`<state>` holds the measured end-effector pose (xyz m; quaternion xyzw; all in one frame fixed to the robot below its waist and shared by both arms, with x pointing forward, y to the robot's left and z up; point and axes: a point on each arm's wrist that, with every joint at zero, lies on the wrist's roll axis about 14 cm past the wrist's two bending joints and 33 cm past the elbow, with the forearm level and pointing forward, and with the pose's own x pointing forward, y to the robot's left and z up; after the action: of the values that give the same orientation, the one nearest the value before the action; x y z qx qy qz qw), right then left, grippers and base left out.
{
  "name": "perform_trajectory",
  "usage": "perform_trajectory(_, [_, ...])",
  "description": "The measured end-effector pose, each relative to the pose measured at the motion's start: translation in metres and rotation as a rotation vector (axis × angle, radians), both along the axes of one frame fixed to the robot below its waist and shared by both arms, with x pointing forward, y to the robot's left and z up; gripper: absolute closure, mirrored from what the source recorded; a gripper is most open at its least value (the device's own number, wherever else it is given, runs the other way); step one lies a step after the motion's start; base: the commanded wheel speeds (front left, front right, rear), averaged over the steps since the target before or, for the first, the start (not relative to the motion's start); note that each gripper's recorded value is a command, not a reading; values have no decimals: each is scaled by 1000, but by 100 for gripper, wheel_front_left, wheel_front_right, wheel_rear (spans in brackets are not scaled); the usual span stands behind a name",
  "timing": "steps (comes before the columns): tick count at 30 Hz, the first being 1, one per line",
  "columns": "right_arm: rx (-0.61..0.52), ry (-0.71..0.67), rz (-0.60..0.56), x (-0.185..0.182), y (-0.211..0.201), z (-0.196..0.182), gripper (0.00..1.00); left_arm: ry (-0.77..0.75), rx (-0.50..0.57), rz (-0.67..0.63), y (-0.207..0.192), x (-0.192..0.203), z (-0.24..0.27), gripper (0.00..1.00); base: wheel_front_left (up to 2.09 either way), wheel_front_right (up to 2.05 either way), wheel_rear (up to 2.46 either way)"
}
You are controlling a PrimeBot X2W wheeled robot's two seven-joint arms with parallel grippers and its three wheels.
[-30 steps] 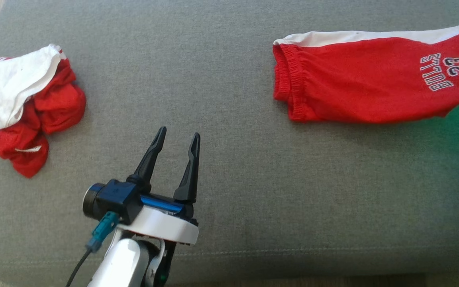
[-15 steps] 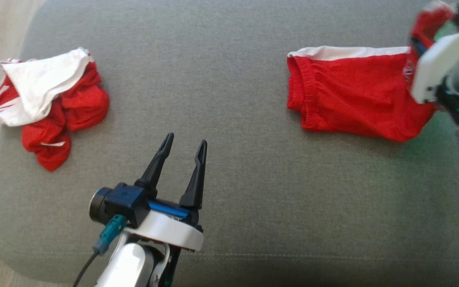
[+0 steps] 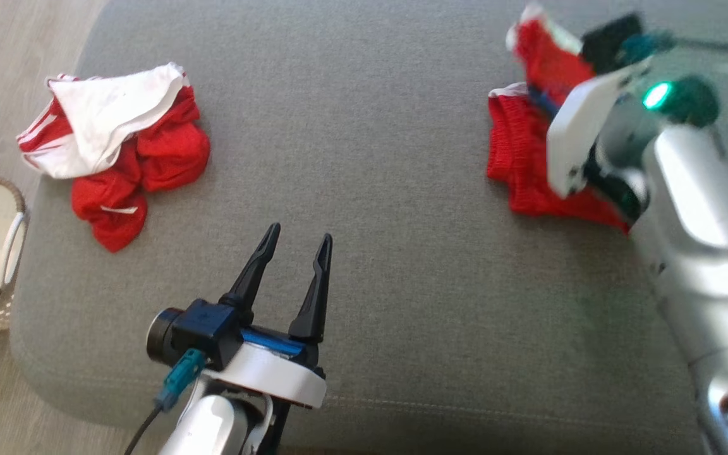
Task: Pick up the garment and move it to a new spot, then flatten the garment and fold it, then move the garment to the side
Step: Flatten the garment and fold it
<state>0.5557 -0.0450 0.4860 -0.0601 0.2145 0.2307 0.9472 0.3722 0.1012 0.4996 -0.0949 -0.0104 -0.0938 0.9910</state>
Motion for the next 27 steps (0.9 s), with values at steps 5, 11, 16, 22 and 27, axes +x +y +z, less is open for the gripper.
perform_trajectory(5, [-11,116,44,-27,11,-42,100,15,-8,11,3,0,-4,0,0,0,0])
perform_trajectory(11, [150,23,18,-27,15,-14,0,16,-7,12,2,1,-5,0,0,0,0])
perform_trajectory(16, [262,-156,-70,-18,-13,31,0,-4,-8,14,1,2,1,0,0,0,0])
perform_trajectory(22, [292,-324,-246,-37,-83,58,0,-46,-8,58,8,2,16,0,0,0,0])
perform_trajectory(27, [288,-437,-334,-69,-118,69,0,-52,-17,110,17,-4,20,0,0,0,0])
